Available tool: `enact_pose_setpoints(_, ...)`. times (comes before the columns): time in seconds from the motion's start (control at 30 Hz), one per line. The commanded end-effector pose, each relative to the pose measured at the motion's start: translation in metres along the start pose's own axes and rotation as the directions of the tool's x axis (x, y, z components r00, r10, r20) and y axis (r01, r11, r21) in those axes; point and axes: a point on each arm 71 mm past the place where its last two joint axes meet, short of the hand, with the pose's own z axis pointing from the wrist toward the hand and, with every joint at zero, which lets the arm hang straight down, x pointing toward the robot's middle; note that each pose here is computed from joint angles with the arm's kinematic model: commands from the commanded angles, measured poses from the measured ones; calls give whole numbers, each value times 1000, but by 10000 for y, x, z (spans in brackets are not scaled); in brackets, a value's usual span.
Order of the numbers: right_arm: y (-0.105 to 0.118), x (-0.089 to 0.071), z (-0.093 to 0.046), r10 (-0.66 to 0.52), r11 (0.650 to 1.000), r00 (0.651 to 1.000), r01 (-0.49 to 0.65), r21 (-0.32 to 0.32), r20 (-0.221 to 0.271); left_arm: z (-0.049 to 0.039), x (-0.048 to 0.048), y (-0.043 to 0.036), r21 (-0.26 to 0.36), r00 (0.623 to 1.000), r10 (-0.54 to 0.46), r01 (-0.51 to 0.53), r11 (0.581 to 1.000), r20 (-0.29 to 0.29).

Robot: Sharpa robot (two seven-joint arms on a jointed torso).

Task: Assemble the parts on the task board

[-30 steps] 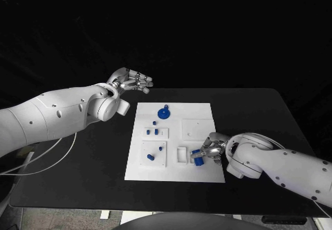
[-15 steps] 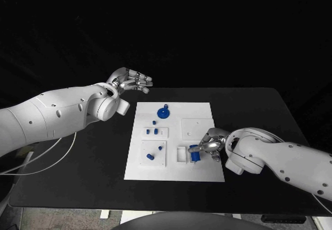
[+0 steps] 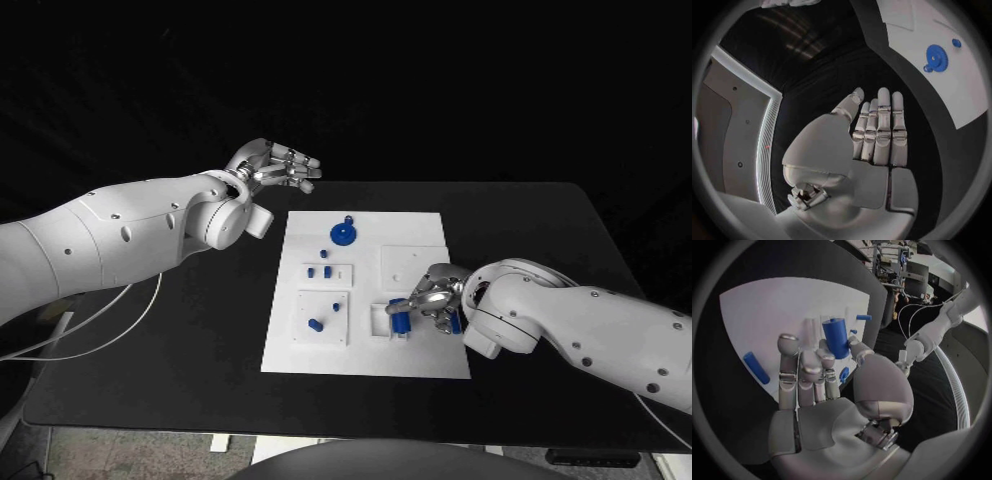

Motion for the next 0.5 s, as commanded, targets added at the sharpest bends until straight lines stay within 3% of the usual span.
enact_pose_setpoints(0.03,6,44,41,-52,999,999,52,15,-14,5,28,-16,5,1000,-12,12,1000,-16)
enact_pose_setpoints(0.5,87,198,156,-76,997,996,76,15,-47,6,31,-16,4,1000,-12,13,1000,-19)
